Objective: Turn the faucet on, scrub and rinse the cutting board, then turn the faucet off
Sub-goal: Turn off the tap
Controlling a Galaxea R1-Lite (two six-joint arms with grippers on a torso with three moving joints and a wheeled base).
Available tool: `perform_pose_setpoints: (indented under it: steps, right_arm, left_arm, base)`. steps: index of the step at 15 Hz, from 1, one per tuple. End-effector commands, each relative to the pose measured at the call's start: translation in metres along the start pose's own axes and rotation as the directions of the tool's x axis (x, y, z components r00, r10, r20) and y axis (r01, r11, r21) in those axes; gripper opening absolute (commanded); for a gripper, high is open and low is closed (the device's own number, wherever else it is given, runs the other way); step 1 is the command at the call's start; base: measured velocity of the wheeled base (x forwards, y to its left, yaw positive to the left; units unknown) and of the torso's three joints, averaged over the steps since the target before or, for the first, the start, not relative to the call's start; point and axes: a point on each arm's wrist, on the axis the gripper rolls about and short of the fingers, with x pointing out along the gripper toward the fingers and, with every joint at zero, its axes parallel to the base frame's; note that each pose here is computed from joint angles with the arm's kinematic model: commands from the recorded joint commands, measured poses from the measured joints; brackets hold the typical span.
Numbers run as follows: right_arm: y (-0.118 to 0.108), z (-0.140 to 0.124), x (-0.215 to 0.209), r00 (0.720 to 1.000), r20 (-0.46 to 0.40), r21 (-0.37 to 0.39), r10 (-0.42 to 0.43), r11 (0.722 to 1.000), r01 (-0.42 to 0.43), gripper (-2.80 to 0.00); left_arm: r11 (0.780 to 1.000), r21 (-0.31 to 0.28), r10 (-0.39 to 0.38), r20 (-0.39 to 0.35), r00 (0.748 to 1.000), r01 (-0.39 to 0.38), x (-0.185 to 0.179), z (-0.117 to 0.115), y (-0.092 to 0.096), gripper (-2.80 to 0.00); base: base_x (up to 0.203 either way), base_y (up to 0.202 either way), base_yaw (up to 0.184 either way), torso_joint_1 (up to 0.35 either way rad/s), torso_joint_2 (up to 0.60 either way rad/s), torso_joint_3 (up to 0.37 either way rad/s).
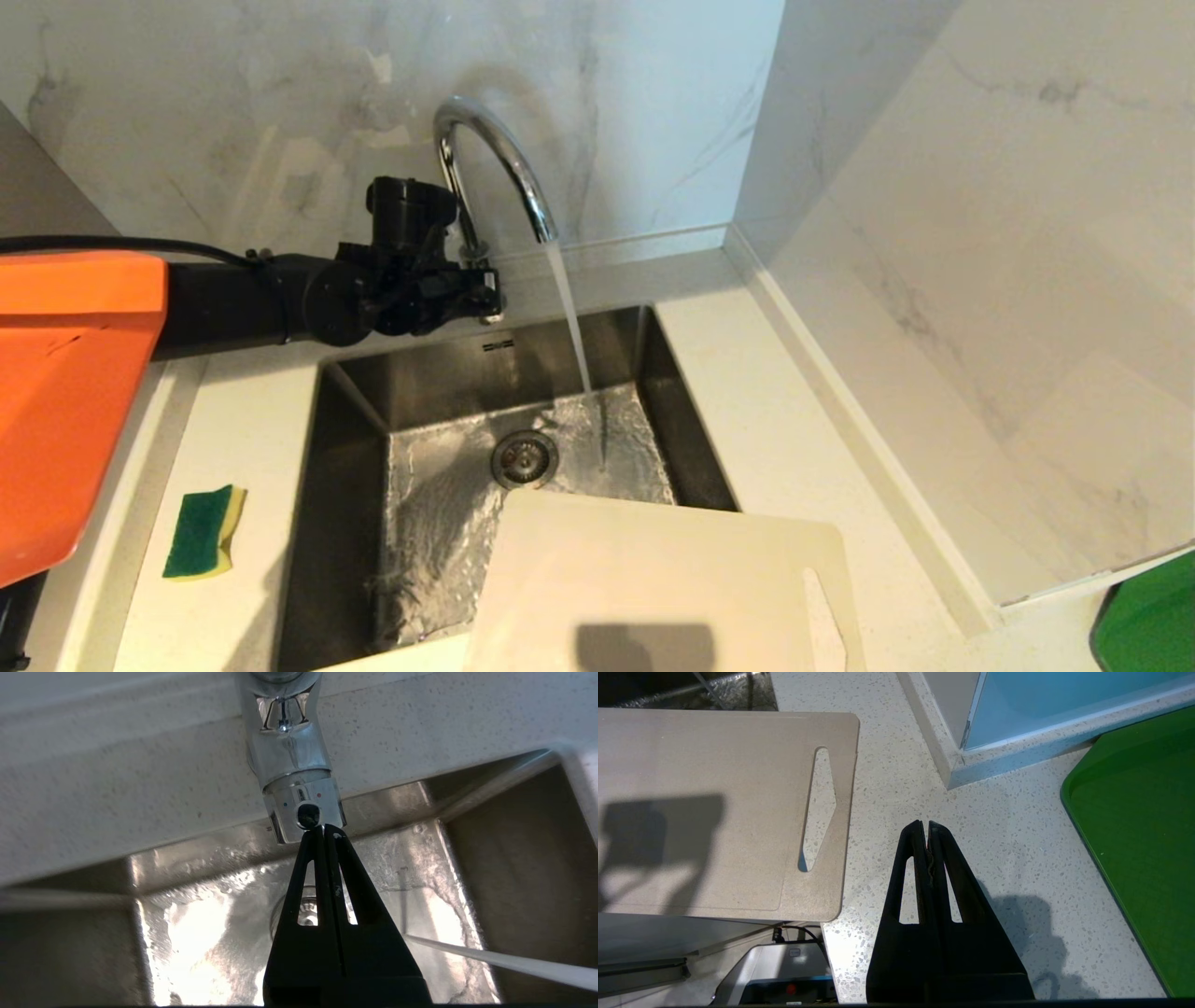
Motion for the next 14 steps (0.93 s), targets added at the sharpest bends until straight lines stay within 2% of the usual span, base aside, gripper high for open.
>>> perform_pose_setpoints:
  steps: [1, 4, 7, 14]
  right_arm:
    - [0.0000, -0.0001, 0.0000, 1.000, -0.002, 0.000, 0.000, 1.000, 0.000, -2.80]
    - [0.0000, -0.0001, 0.0000, 1.000, -0.002, 0.000, 0.000, 1.000, 0.000, -2.80]
    - [0.0000, -0.0001, 0.0000, 1.000, -0.002, 0.000, 0.000, 1.000, 0.000, -2.80]
    - [0.0000, -0.0001, 0.0000, 1.000, -0.002, 0.000, 0.000, 1.000, 0.000, -2.80]
  left_arm:
    - [1.000, 0.025, 0.015, 0.016, 1.000, -0.015, 0.0020, 0.0000, 0.0005, -2.80]
    - [0.998, 0.045, 0.031, 0.064, 0.997, -0.034, 0.0037, 0.0035, 0.0006, -2.80]
    - [0.994, 0.084, 0.060, 0.072, 0.996, -0.066, 0.0041, 0.0035, 0.0011, -2.80]
    - [0.994, 0.081, 0.064, 0.074, 0.995, -0.070, 0.0058, 0.0023, 0.0013, -2.80]
  base:
    - [0.000, 0.000, 0.000, 0.000, 0.00, 0.000]
    - [0.000, 0.000, 0.000, 0.000, 0.00, 0.000]
    - [0.000, 0.000, 0.000, 0.000, 0.00, 0.000]
    - [0.000, 0.000, 0.000, 0.000, 0.00, 0.000]
